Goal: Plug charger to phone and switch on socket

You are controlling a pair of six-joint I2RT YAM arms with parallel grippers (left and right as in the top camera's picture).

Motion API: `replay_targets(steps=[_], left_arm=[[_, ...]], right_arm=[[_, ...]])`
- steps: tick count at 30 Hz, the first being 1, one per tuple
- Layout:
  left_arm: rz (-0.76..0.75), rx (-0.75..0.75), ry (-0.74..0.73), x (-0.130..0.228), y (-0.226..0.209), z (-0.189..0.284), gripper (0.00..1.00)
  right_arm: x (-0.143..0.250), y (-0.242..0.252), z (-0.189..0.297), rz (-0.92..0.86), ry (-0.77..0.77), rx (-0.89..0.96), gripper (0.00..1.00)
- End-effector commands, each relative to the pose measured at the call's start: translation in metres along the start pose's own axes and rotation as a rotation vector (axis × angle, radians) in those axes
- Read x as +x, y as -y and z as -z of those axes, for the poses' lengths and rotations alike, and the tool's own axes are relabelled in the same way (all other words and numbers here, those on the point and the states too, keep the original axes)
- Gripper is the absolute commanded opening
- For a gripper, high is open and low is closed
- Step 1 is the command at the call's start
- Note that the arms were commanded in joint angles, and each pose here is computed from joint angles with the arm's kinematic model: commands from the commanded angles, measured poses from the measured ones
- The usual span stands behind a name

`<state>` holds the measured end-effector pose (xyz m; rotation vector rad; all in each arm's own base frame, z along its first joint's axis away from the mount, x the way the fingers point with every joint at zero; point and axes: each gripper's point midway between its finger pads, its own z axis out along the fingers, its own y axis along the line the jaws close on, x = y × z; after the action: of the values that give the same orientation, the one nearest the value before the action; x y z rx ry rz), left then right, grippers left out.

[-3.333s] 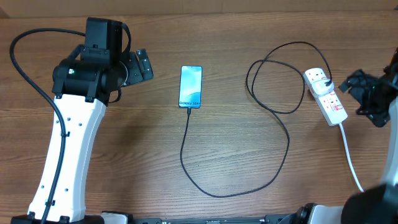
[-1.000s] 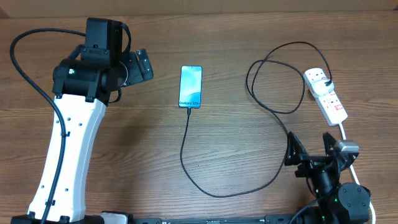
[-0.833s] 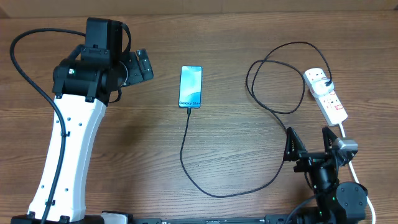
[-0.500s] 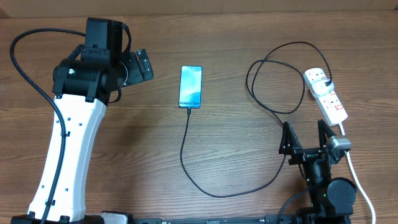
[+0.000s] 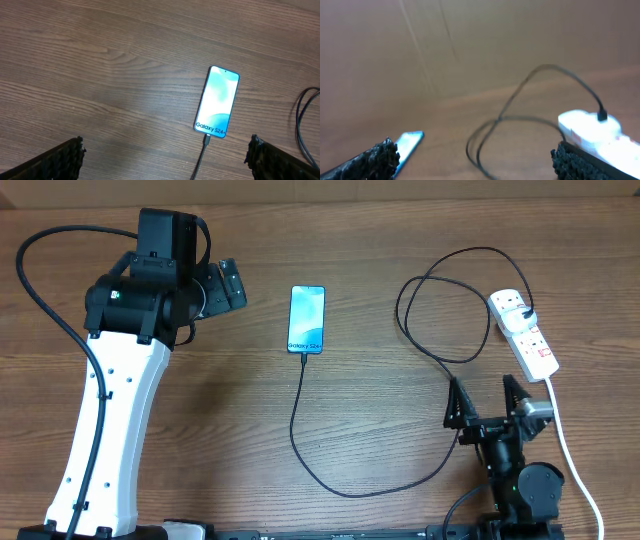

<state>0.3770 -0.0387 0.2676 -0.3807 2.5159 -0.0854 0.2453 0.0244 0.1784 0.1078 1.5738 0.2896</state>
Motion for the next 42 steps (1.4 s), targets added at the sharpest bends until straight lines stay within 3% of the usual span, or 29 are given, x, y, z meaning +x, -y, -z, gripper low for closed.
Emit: replay_targets(steps=[1, 16, 42], left_arm=[[-0.015, 0.006, -0.003, 0.0016, 0.0020, -0.0006, 1.00], [-0.015, 0.006, -0.003, 0.0016, 0.0020, -0.0006, 1.00], [-0.015, 0.006, -0.003, 0.0016, 0.0020, -0.0006, 1.00]], right_arm=[[0.0083, 0.0034, 0.0000, 0.013, -0.022, 0.014, 1.00], [0.0085, 0.0052, 0.0001, 0.217, -0.025, 0.022, 1.00], [0.0076, 0.0059, 0.0001, 0.235, -0.021, 0.027, 1.00]])
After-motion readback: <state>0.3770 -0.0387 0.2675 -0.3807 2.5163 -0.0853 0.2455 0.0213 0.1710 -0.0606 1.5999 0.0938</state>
